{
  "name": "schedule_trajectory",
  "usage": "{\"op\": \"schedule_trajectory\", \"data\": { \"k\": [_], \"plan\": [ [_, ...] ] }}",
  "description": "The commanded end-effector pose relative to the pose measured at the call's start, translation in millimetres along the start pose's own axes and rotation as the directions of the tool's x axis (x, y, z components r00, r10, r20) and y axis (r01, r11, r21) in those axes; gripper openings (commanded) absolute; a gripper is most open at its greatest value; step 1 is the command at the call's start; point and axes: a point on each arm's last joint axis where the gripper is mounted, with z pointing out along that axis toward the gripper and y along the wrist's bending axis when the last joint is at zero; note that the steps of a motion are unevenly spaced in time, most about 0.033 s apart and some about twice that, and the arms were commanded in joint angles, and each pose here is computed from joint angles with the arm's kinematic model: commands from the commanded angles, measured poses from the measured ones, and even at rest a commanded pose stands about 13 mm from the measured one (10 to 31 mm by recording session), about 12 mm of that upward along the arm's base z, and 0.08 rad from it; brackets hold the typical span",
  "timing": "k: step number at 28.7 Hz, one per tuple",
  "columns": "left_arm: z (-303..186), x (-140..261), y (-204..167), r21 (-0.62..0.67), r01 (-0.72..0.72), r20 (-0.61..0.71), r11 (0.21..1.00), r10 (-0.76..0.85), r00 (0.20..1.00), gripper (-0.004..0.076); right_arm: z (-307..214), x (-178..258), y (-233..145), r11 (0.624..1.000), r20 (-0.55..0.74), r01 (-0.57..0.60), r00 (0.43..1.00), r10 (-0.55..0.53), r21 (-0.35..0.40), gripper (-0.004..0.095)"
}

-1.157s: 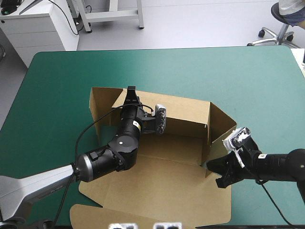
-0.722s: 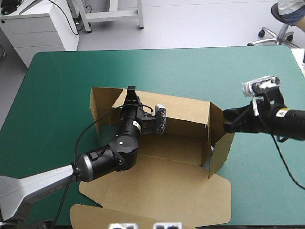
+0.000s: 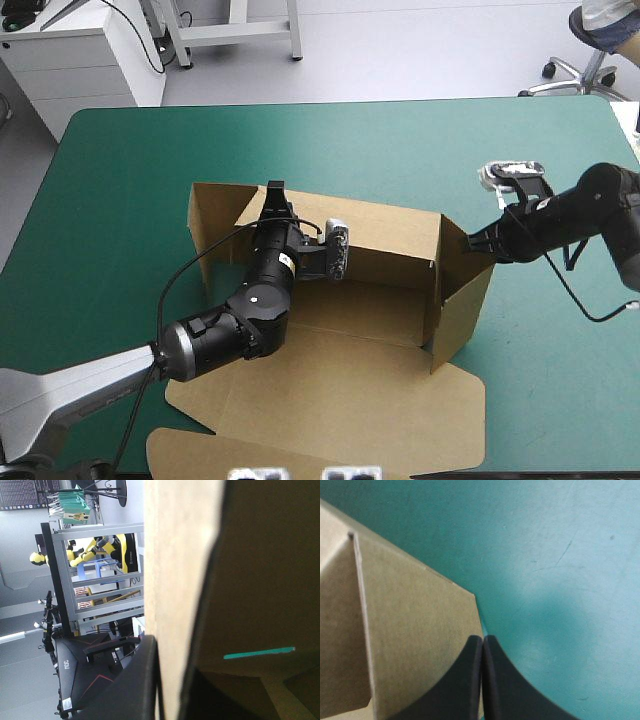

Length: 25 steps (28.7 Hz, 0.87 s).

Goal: Fold the box

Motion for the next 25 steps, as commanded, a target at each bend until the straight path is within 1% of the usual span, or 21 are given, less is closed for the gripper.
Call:
{"op": "schedule_trajectory", "data": {
  "k": [1, 5, 10, 12, 17, 19, 22, 25],
  "plan": [
    [-8, 3, 11, -0.025, 0.052, 0.009, 0.998, -0.051, 0.999, -0.0008, -15, 16, 14, 0.999, 0.124, 0.041, 0.992, -0.037, -0.033, -0.0014],
    [-8, 3, 11, -0.025, 0.052, 0.009, 0.998, -0.051, 0.999, -0.0008, -18, 42, 21, 0.998, 0.226, 0.065, 0.972, -0.060, -0.017, -0.0014],
    [-8, 3, 11, -0.024, 0.053, 0.009, 0.998, -0.053, 0.999, -0.0008, -24, 66, 26, 0.995, 0.317, 0.092, 0.944, -0.097, 0.032, -0.0014],
    [-8, 3, 11, -0.024, 0.053, 0.009, 0.998, -0.053, 0.999, -0.0008, -21, 77, 27, 0.994, 0.341, 0.102, 0.934, -0.107, 0.033, -0.0014],
    [-8, 3, 11, -0.024, 0.053, 0.009, 0.998, -0.053, 0.999, -0.0008, -13, 98, 33, 0.982, 0.430, 0.186, 0.885, -0.179, 0.024, -0.0014],
    [-8, 3, 11, -0.024, 0.053, 0.009, 0.998, -0.053, 0.999, -0.0008, -9, 101, 33, 0.982, 0.446, 0.189, 0.877, -0.178, 0.019, -0.0014],
    [-8, 3, 11, -0.023, 0.053, 0.009, 0.998, -0.053, 0.999, -0.0008, -6, 103, 33, 0.977, 0.438, 0.211, 0.878, -0.195, 0.012, -0.0013],
    [-8, 3, 11, -0.023, 0.053, 0.009, 0.998, -0.053, 0.999, -0.0008, -6, 103, 35, 0.969, 0.433, 0.247, 0.874, -0.221, -0.003, 0.0025]
  ]
}}
